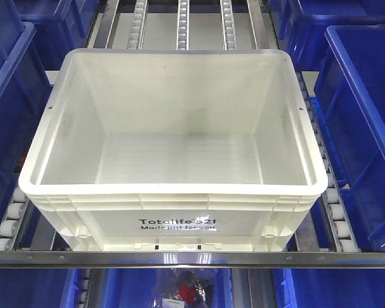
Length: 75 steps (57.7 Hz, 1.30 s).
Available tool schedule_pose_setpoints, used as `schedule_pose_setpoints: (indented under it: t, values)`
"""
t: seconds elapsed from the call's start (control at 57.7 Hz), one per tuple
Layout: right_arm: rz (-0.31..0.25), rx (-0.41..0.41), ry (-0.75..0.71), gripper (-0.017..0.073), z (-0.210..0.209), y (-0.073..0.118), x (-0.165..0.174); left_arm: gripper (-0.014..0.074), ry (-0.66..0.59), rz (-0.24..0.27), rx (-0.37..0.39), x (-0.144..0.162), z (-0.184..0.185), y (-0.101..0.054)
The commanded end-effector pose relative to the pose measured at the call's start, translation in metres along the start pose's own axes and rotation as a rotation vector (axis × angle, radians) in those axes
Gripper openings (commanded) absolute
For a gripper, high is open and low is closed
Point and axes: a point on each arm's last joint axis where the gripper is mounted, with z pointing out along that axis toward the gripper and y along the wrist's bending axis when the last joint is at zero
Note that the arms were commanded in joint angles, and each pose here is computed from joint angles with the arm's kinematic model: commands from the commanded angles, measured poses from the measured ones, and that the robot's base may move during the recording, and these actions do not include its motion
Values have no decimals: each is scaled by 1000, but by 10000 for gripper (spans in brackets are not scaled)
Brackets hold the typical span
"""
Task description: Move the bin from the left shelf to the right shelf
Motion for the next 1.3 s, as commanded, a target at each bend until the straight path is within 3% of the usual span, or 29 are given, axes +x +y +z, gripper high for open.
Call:
schedule_pose_setpoints:
  t: [0.0,0.797,1.04,1.282]
  values:
    - [-10,2,-69,-8,0,0,-2,-6,-71,-7,19,-3,-1,-1]
    - [-10,3,-68,-8,0,0,-2,-6,-71,-8,40,-3,-1,-2]
    - [-10,3,-75,-8,0,0,-2,-6,-172,-10,49,-12,-2,-3]
    - [-5,3,-315,-8,-7,0,-37,-6,-319,-18,60,-34,-7,-4]
